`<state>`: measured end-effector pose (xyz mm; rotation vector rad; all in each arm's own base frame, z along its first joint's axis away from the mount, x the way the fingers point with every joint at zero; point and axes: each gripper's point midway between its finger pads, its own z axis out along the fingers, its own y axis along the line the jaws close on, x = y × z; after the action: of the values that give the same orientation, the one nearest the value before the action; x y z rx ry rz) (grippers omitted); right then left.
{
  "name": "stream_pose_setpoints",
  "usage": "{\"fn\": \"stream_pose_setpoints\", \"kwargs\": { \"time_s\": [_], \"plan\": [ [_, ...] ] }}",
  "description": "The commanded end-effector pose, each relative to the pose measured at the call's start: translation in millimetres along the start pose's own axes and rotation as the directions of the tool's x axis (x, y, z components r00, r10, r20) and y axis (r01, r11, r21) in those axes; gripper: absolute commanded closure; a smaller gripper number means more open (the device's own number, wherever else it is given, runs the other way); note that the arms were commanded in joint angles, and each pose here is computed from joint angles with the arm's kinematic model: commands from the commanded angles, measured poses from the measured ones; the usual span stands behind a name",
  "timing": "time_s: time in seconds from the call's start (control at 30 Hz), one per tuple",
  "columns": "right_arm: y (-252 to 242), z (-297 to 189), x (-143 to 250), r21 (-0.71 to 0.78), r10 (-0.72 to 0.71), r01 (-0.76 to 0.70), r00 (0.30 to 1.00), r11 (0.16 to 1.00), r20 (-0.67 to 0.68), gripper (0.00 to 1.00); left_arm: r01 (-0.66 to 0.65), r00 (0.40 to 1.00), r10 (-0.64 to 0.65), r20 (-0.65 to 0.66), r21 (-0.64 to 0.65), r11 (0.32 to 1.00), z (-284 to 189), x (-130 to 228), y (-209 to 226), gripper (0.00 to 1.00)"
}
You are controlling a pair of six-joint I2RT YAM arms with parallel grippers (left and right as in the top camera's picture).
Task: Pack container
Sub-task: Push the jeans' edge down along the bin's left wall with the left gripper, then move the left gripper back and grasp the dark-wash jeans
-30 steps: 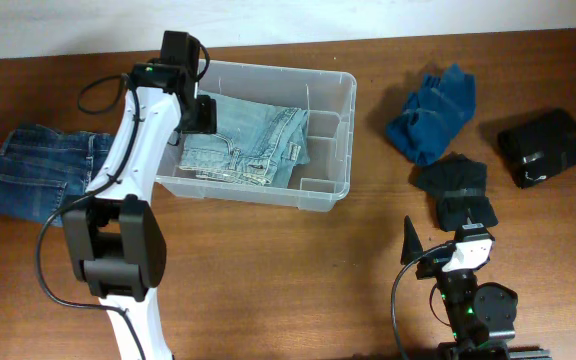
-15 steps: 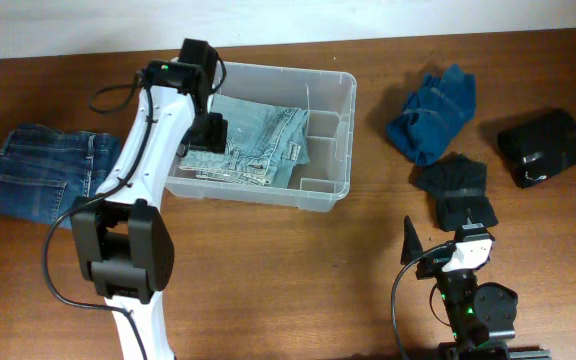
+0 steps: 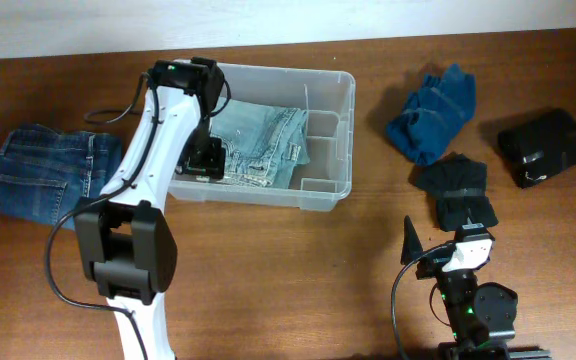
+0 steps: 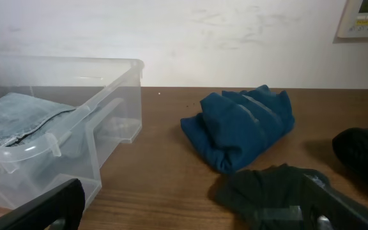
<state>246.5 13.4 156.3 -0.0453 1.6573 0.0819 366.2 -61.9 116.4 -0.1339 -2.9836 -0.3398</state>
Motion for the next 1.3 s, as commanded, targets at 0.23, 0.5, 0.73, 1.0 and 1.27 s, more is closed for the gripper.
{"fn": "stream_pose_setpoints", "kwargs": {
  "time_s": [0.23, 0.5, 0.73, 1.0, 1.27],
  "plan": [
    [-3, 0, 3, 0.013, -0.003, 0.003, 1.000, 1.000, -0.004, 0.02, -0.043, 0.998, 0.045, 0.053, -0.033, 0.999, -23, 9, -23, 0.19],
    [-3, 0, 3, 0.013, -0.003, 0.003, 1.000, 1.000, -0.004, 0.02, 0.073, 0.957, -0.077, 0.281, 0.024, 0.997, -62, -18, 1, 0.08],
    [-3, 0, 3, 0.013, -0.003, 0.003, 1.000, 1.000, -0.004, 0.02, 0.298, 0.818, -0.296, 0.493, 0.078, 0.951, -122, -13, 93, 0.01],
    [-3, 0, 3, 0.013, -0.003, 0.003, 1.000, 1.000, -0.004, 0.02, 0.467, 0.718, -0.573, 0.396, 0.338, 0.818, -97, -16, 162, 0.01],
    [-3, 0, 3, 0.013, -0.003, 0.003, 1.000, 1.000, -0.003, 0.02, 0.573, 0.607, -0.757, 0.242, 0.527, 0.628, -41, -13, 211, 0.01]
  ]
}}
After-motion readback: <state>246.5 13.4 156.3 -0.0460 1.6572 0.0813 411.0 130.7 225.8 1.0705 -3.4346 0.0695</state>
